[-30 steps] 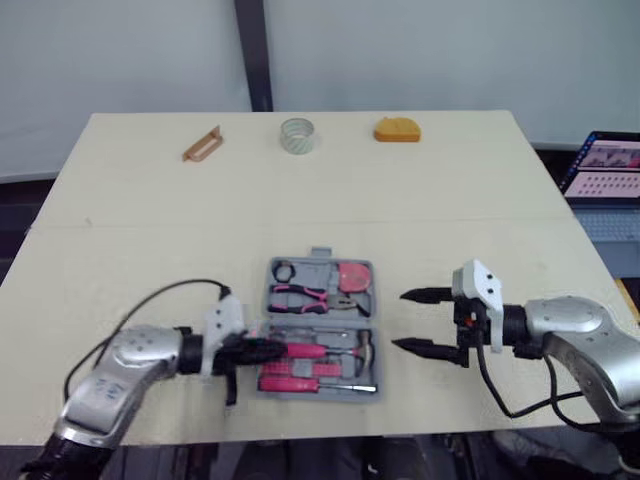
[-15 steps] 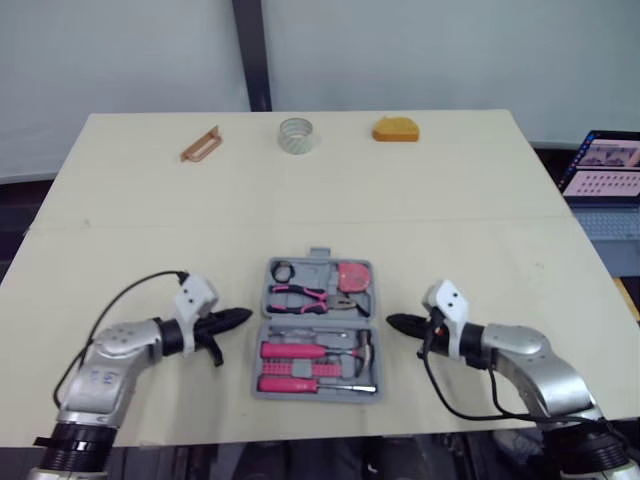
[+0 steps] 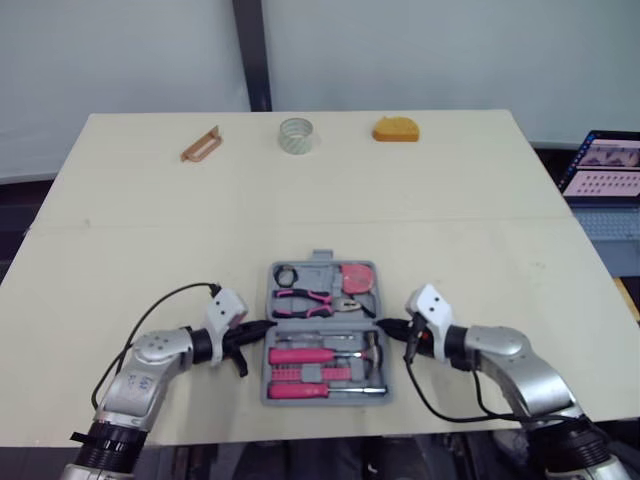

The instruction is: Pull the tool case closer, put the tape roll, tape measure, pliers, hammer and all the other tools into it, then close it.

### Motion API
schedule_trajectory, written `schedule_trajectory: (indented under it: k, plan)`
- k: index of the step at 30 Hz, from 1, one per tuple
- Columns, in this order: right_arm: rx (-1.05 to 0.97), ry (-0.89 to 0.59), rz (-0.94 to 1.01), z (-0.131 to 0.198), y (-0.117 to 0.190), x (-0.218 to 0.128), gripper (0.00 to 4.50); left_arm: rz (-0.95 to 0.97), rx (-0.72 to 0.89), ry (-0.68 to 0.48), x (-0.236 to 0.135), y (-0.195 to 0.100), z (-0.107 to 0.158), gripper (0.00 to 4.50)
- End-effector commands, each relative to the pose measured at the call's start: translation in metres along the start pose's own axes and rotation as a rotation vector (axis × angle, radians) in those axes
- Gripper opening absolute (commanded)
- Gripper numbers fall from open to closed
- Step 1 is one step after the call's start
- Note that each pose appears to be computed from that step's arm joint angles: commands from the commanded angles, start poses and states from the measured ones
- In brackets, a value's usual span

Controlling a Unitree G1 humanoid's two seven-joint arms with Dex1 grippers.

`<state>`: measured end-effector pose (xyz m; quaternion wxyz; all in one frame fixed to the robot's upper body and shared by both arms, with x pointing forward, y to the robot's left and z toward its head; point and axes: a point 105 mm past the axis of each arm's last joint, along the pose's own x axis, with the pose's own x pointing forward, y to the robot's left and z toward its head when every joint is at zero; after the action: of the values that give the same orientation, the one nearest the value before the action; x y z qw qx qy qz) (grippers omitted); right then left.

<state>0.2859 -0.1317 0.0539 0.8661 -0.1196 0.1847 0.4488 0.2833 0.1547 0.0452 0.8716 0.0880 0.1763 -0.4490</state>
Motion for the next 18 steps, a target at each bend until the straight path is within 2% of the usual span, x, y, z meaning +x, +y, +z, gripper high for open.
schedule_trajectory:
  k: [1,18]
  plan:
    - [-0.011,-0.034,0.056,0.009,0.013,0.006,0.09,-0.041,0.023,-0.022,0.005,-0.013,0.006,0.0]
    - [0.018,0.012,0.116,-0.005,0.035,-0.005,0.09,-0.081,-0.021,0.048,-0.014,-0.034,-0.014,0.0]
